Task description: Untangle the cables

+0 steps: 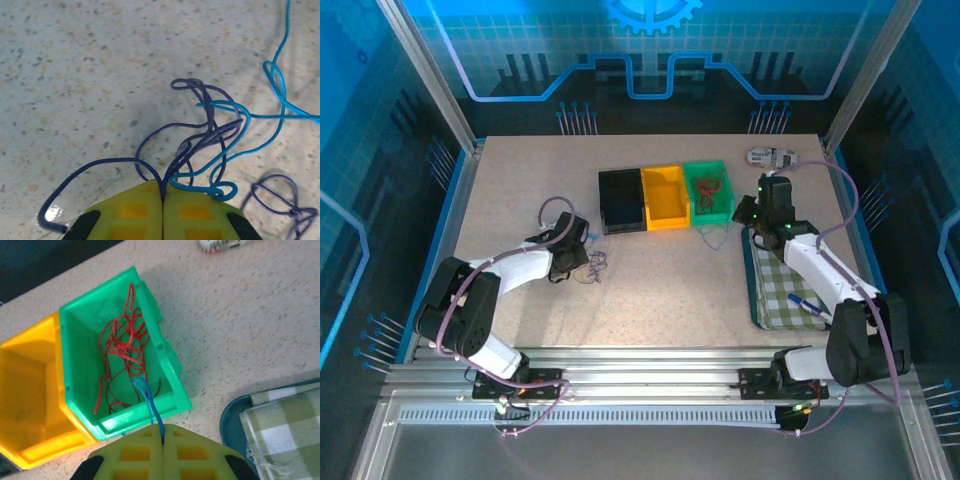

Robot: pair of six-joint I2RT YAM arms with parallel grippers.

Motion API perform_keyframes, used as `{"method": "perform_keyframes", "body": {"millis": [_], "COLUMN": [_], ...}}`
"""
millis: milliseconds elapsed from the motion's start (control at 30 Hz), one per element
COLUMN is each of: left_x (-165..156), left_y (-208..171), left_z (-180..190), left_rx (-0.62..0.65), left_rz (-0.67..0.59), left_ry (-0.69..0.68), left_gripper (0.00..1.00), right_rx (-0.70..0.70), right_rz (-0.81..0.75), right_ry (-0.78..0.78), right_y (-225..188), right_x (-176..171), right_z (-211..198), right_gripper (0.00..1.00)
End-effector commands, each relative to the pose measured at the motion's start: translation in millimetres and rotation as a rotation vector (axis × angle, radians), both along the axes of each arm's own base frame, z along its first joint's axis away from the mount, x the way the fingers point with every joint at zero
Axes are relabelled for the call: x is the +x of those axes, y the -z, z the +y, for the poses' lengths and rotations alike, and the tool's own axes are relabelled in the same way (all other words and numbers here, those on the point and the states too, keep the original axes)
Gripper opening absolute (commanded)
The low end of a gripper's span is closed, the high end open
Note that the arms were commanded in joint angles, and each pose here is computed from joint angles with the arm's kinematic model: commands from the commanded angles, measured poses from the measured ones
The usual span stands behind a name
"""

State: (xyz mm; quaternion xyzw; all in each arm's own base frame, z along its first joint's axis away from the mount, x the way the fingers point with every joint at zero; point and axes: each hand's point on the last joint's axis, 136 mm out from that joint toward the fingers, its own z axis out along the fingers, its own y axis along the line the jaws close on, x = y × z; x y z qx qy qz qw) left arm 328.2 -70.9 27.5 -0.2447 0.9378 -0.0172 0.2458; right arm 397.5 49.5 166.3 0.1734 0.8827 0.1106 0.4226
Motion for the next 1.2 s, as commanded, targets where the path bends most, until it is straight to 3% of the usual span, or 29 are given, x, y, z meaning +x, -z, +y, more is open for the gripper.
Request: {"method": "perform_keyframes", "body": {"millis": [0, 200, 333, 500, 833, 1167], "left_x": [11, 31, 32, 32, 30, 29], "left_y": [-7, -23, -22, -20, -25, -24], "left_z": [-3, -57, -63, -63, -61, -61], "left_rx": [-0.030, -0.158, -0.160, -0.164, -0.165, -0.163], "left_rz": [-0.021, -0.119, -0.103, -0.103, -0.113, -0.111], "left_ry": [-0.034, 0.239, 0.257, 0.236, 0.221, 0.227], "left_gripper": [0.00, 0.00, 0.00, 0.00, 0.00, 0.00], "right_rx": [-0.037, -0.024, -0.021, 0.030, 0.105, 0.134], "right_rz": [-0.047, -0.227, -0.348, -0.414, -0.367, -0.282], "right_ry": [-0.024, -0.272, -0.383, -0.438, -0.501, -0.583], "right_y": [-18, -93, -152, -189, -162, -125], "right_x": [1, 14, 21, 42, 94, 91], "right_z": [-2, 56, 91, 116, 155, 188], "right_gripper": [0.00, 0.00, 0.00, 0.00, 0.00, 0.00]}}
